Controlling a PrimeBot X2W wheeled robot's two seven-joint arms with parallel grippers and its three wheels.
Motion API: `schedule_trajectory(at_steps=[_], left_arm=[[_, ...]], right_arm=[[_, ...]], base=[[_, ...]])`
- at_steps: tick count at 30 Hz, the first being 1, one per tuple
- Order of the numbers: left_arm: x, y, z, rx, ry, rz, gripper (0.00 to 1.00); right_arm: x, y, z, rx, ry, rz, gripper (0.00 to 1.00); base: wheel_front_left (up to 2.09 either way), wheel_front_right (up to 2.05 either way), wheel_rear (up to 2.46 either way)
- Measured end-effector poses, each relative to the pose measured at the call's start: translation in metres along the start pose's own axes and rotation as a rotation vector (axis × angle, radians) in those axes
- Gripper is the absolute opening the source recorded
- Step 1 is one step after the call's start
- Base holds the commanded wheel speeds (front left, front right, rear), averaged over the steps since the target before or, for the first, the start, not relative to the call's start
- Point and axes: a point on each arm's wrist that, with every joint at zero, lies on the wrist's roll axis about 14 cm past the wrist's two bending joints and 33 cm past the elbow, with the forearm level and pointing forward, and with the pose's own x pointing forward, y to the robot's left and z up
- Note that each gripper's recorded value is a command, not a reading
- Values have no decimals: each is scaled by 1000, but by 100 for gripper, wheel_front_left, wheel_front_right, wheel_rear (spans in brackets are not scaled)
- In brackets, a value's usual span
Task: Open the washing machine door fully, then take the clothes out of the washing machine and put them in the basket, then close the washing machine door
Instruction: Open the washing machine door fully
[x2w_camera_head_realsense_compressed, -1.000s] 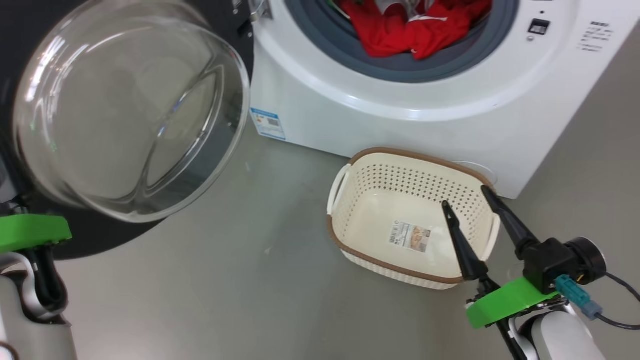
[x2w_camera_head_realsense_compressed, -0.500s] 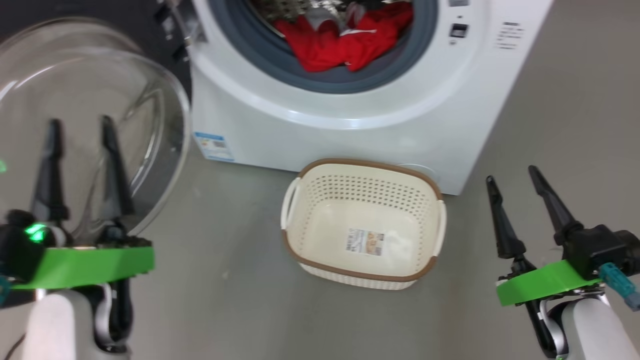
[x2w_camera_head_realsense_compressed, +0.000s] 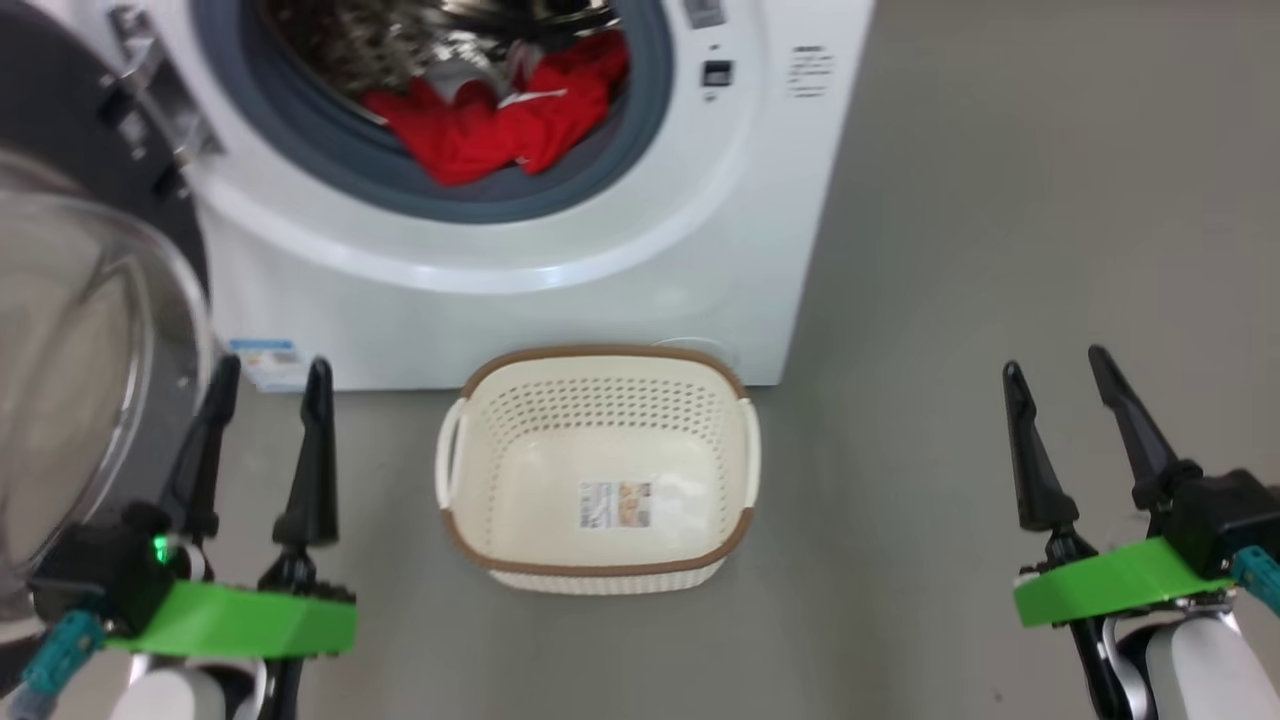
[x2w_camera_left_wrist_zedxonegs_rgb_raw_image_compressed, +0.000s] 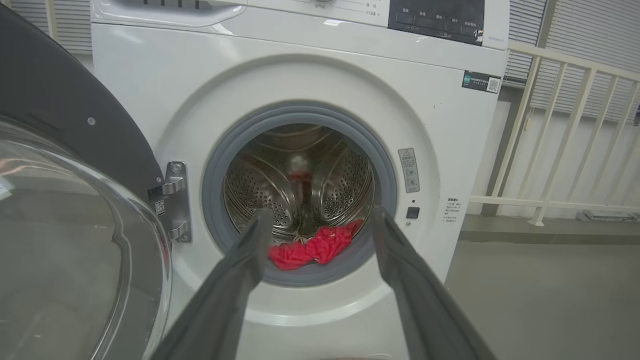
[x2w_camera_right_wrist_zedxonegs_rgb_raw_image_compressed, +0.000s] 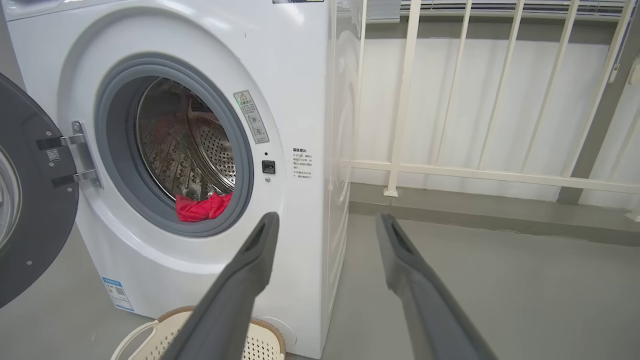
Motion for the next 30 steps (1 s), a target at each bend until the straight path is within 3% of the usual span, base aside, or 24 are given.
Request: schedule_trajectory(at_steps=[15,30], left_arm=[[-38,-39,-45,-16,161,-120,100],[-51,-42,-47,-11,180,-119,100]], right_arm=[[-75,-45,17,1,-10,-162,100],[-94,-49,24,0,-28,-186,100]], base=[[0,0,0],[0,0,0]])
